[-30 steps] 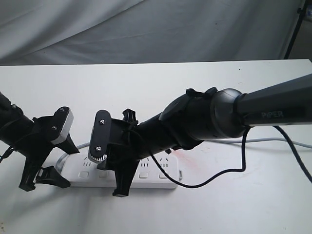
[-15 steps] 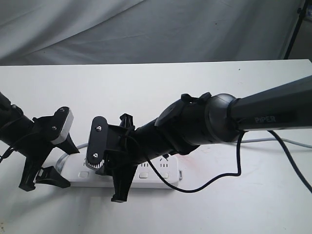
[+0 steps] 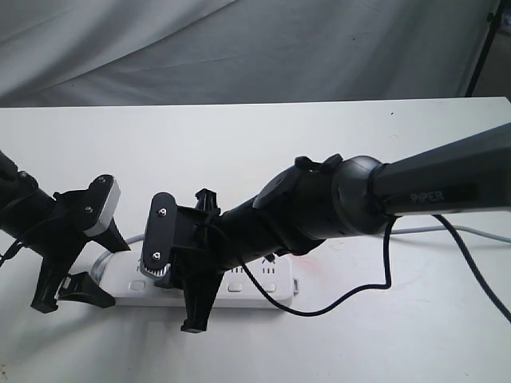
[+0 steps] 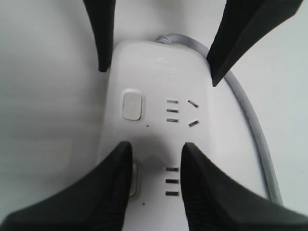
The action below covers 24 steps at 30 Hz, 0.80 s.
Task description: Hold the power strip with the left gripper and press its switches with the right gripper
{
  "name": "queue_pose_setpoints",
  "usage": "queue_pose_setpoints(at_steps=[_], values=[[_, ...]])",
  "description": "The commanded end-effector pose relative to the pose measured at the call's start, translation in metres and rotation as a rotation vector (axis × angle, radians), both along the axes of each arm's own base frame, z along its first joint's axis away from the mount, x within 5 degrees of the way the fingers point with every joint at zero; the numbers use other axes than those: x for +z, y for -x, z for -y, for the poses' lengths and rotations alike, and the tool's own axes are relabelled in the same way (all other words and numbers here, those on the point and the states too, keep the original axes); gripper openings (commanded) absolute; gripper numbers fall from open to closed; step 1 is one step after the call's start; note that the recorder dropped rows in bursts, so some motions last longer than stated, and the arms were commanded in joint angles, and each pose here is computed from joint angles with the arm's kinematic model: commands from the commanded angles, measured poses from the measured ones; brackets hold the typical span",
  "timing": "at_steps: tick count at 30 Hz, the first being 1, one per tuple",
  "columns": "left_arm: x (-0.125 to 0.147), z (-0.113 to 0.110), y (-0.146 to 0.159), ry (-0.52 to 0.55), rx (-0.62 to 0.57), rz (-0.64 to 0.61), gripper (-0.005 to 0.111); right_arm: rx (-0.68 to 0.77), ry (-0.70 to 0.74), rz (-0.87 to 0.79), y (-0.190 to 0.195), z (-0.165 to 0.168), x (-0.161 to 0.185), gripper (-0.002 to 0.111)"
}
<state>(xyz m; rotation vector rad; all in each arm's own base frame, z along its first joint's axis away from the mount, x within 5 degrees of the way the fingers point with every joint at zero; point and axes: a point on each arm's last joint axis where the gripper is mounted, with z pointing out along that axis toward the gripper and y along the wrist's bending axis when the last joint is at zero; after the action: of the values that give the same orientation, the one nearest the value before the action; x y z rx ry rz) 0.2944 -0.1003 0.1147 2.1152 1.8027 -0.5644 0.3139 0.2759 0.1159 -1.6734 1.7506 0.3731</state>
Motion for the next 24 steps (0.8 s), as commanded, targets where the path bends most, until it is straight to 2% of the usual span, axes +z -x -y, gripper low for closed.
queue_pose_setpoints(at_steps=[1, 24], values=[[-0.001, 0.001, 0.002, 0.005, -0.006, -0.011, 0.067, 0.017, 0.052, 0.009, 0.001, 0.003, -0.015, 0.033], [-0.001, 0.001, 0.002, 0.005, -0.008, -0.010, 0.067, 0.022, 0.122, 0.027, -0.001, 0.007, -0.033, 0.033]])
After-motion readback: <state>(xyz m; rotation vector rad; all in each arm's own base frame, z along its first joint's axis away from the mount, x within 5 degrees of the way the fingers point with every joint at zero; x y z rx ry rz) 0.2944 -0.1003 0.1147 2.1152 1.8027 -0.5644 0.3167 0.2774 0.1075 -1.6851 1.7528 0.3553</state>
